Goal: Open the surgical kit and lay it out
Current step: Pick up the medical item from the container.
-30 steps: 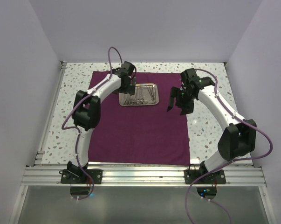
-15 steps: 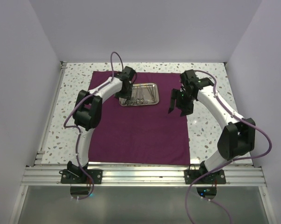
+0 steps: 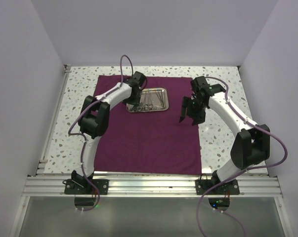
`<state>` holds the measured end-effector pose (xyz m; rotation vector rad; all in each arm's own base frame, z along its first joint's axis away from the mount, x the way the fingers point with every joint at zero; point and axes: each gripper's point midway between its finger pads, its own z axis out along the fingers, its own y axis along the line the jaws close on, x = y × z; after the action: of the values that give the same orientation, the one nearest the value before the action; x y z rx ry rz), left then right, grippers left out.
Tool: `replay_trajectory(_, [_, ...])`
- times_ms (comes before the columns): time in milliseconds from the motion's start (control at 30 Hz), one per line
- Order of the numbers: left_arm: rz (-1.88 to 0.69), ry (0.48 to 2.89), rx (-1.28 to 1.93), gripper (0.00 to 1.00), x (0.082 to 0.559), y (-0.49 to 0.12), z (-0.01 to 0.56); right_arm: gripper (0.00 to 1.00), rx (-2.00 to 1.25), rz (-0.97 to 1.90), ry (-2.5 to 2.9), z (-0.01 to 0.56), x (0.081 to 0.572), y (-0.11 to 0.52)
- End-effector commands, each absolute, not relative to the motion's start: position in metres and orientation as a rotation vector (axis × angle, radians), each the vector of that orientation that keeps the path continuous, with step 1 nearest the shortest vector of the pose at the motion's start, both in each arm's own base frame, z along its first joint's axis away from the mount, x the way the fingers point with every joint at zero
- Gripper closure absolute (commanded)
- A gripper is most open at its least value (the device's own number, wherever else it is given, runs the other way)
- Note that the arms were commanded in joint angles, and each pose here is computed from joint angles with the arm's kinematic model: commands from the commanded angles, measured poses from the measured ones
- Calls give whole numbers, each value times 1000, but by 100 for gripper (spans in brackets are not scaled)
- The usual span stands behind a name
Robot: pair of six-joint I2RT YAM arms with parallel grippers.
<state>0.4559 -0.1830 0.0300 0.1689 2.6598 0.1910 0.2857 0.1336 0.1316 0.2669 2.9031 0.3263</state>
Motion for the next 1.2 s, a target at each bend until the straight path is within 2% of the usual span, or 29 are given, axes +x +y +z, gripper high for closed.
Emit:
replay_trajectory(0, [163,2583,215,48,462,-199,53,32,274,323,2902,131,285,132])
replay_trajectory(300, [181,2584,242,49,460,-204,49,32,284,309,2905,127,282,129])
replay_trajectory(333, [194,2576,244,53,461,-204,51,32,282,306,2905,127,282,129])
replay_trajectory(533, [266,2540,256,52,464,-206,59,33,282,307,2912,124,283,130])
replay_trajectory(1000, [184,2669,267,52,444,-211,9,33,271,267,2927,122,280,124])
replay_trajectory(1167, [93,2719,194,61,445,-203,0,34,255,241,2937,122,277,120])
